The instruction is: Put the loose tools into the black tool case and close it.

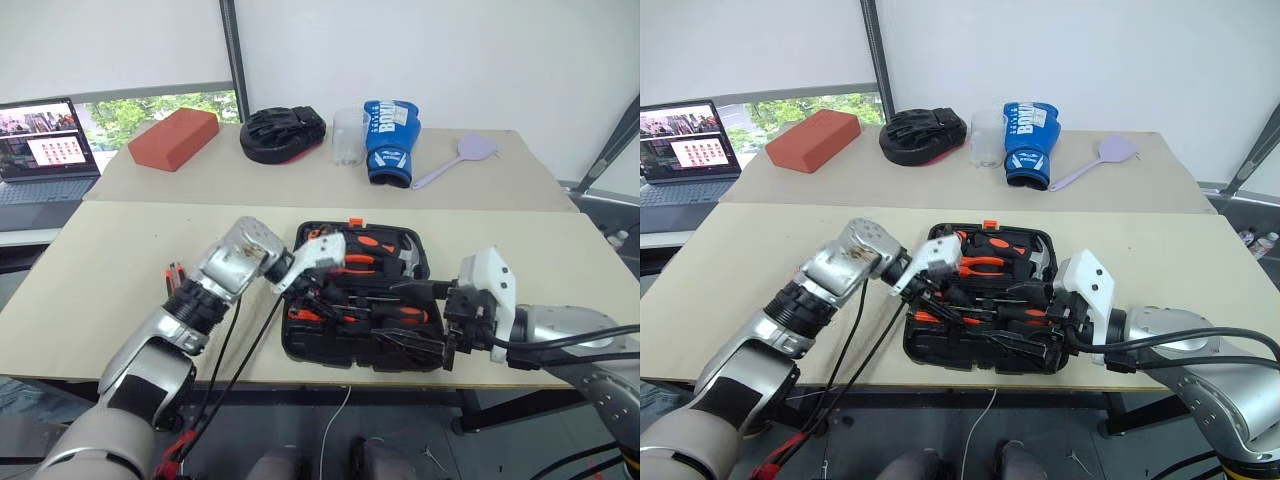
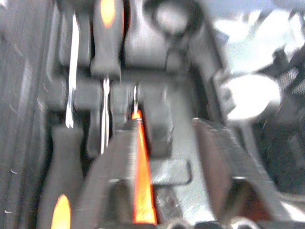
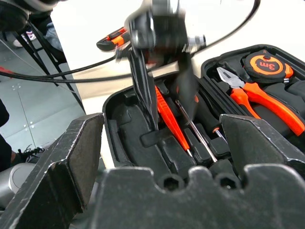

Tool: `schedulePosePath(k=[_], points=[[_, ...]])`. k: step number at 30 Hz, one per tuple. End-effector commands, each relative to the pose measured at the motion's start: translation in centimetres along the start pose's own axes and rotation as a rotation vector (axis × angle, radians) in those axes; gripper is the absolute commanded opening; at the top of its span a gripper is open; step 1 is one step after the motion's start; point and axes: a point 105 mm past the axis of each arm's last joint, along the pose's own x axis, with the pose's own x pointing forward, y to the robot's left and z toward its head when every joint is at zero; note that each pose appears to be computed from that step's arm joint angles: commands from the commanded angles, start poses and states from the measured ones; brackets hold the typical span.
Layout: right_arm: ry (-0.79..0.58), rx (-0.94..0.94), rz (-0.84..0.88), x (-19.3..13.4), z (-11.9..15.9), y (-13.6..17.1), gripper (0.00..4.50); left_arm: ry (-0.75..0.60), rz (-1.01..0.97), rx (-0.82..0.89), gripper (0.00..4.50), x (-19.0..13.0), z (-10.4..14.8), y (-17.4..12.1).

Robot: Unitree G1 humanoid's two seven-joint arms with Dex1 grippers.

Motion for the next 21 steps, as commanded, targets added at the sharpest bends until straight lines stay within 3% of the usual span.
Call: schedulePosePath(k=[1, 4, 8, 12, 21], points=[[-0.028, -0.027, -0.001, -0.2, 0.7, 0.0, 4.5, -0.125, 0.067, -0.001, 2.76, -2.5, 1.5, 0.3], [-0.026, -0.026, -0.001, -0.3, 0.7, -0.1, 4.5, -0.159, 0.164, -0.067, 2.76, -3.4, 0.7, 1.6], [-0.024, -0.029, 0.007, -0.2, 0.7, -0.1, 4.5, -0.205, 0.189, -0.107, 1.7, -3.0, -0.8, 2.3], [-0.019, -0.036, 0.012, -0.2, 0.8, 0.0, 4.5, -0.242, 0.188, -0.14, 0.1, -1.8, -2.2, 2.3], [-0.016, -0.036, 0.017, -0.2, 0.7, 0.1, 4.5, -0.17, 0.154, -0.181, 0.05, 0.0, -4.8, 1.1]])
